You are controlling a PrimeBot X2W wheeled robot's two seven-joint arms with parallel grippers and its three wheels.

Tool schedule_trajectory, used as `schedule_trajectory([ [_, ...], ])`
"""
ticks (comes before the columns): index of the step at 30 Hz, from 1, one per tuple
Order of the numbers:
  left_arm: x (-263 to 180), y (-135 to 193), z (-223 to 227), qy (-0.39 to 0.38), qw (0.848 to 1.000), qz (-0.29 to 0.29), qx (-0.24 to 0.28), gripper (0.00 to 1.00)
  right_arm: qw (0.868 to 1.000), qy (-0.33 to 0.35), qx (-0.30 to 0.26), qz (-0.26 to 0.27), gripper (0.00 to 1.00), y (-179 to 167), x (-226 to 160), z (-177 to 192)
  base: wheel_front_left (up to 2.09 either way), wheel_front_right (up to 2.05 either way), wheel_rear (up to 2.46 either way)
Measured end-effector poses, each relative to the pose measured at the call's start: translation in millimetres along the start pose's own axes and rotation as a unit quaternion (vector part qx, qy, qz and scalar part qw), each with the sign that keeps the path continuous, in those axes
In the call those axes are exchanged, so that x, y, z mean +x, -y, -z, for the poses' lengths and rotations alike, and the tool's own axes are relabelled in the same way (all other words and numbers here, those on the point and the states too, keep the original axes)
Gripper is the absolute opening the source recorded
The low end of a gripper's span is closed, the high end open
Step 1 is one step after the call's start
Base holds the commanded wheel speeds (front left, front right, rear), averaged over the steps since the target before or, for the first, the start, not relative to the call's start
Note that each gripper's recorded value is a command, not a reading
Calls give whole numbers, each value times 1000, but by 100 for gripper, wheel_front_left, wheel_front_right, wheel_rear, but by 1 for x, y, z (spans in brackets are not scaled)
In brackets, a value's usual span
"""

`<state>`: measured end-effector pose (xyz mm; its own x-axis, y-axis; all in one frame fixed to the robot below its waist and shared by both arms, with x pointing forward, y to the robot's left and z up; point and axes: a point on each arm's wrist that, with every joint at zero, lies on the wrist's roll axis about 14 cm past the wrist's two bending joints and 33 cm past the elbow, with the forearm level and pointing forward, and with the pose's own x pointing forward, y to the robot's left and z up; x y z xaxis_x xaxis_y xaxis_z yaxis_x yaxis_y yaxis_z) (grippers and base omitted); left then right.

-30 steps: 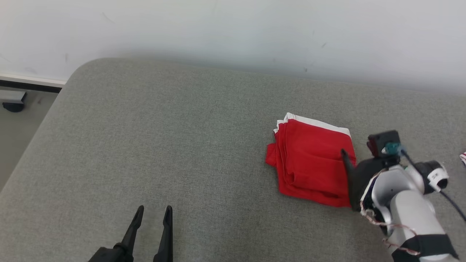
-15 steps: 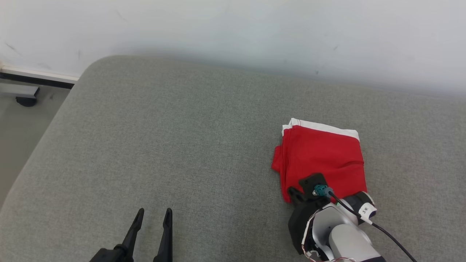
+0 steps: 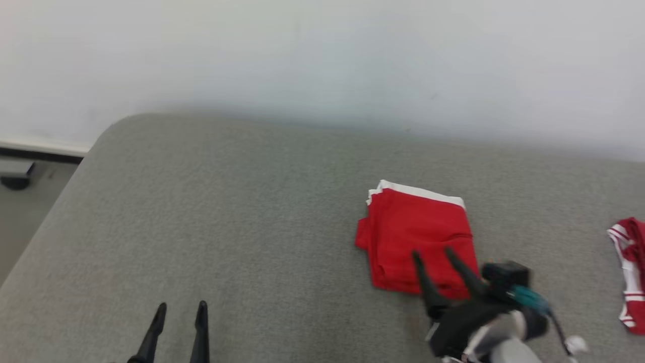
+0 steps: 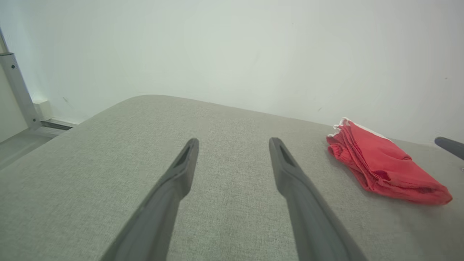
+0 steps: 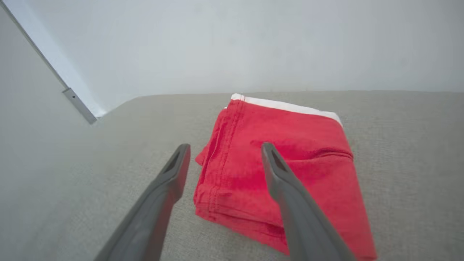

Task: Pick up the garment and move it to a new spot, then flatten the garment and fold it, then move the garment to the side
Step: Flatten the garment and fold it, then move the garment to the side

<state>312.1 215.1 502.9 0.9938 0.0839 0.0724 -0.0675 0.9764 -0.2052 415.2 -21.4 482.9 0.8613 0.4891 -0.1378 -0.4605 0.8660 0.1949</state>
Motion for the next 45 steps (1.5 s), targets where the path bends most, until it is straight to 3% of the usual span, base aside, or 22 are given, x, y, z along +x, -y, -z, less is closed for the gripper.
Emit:
schedule_trajectory([
  [4,5,5,-6,11,1000,12,10,100,995,63,34,74,100,43,-35,-14,0,0,0],
  [8,12,10,-16,27,999,21,9,100,982,118,21,144,100,82,-72,-31,0,0,0],
  [14,15,17,-2,9,999,35,-6,100,967,112,3,230,100,126,-122,-23,0,0,0],
  [25,4,11,28,-41,998,36,-7,100,962,39,-4,269,100,137,-158,10,0,0,0],
  [45,0,5,32,-46,999,26,-2,100,963,26,2,268,100,134,-161,15,0,0,0],
])
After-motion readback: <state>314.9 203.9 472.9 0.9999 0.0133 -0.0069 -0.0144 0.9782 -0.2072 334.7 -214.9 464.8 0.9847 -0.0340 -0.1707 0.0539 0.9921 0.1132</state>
